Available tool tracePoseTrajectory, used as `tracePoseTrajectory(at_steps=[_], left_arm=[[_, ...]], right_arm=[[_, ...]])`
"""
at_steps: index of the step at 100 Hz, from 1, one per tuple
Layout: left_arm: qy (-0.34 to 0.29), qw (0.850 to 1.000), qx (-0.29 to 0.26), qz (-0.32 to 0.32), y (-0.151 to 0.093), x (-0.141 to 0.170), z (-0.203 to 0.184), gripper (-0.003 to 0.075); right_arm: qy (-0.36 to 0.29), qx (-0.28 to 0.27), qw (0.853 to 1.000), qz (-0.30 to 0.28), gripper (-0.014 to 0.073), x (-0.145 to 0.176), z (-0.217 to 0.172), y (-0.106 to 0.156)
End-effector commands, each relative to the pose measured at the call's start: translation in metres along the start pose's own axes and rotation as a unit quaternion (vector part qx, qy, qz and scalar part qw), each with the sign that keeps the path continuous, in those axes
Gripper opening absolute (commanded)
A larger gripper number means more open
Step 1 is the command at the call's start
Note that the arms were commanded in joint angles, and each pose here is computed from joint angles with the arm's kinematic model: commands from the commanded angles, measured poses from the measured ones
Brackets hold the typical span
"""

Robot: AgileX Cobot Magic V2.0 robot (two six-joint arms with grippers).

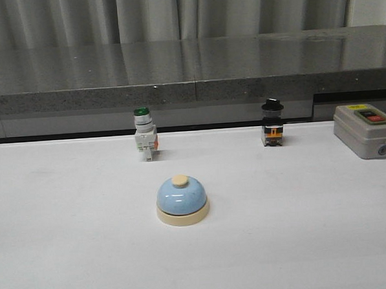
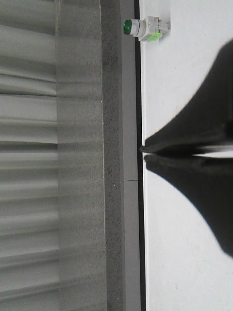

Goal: Place and press bell with both arms

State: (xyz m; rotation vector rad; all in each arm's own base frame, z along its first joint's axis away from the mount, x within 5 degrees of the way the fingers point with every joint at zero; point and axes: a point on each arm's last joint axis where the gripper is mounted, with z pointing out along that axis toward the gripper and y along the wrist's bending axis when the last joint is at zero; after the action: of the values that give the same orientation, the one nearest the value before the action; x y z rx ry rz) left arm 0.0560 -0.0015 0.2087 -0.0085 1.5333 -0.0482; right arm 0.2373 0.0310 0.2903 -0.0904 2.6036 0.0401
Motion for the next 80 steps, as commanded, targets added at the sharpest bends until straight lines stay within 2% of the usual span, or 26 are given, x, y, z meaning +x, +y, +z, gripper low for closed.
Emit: tracePoseTrajectory(at_steps=[1,28,54,80], left_arm=[[-0.045,0.999,-0.002,0.0,0.0,-0.001,-0.002,-0.0019],[-0.045,0.999,-0.002,0.0,0.0,-0.001,-0.002,-0.0019],[-0.045,0.999,-0.002,0.0,0.0,-0.001,-0.002,-0.0019],[-0.045,0.999,-0.002,0.0,0.0,-0.001,-0.002,-0.0019]], right_arm=[[-0.052,0.007,0.998,0.021,-0.0069,0.001,-0.018,-0.01],[-0.084,0.014,0.996,0.039,-0.0069,0.031,-0.039,-0.017],[-0.15,0.01,0.987,0.046,-0.0069,0.062,-0.055,-0.016],[-0.265,0.002,0.963,0.043,-0.0069,0.103,-0.06,-0.016]])
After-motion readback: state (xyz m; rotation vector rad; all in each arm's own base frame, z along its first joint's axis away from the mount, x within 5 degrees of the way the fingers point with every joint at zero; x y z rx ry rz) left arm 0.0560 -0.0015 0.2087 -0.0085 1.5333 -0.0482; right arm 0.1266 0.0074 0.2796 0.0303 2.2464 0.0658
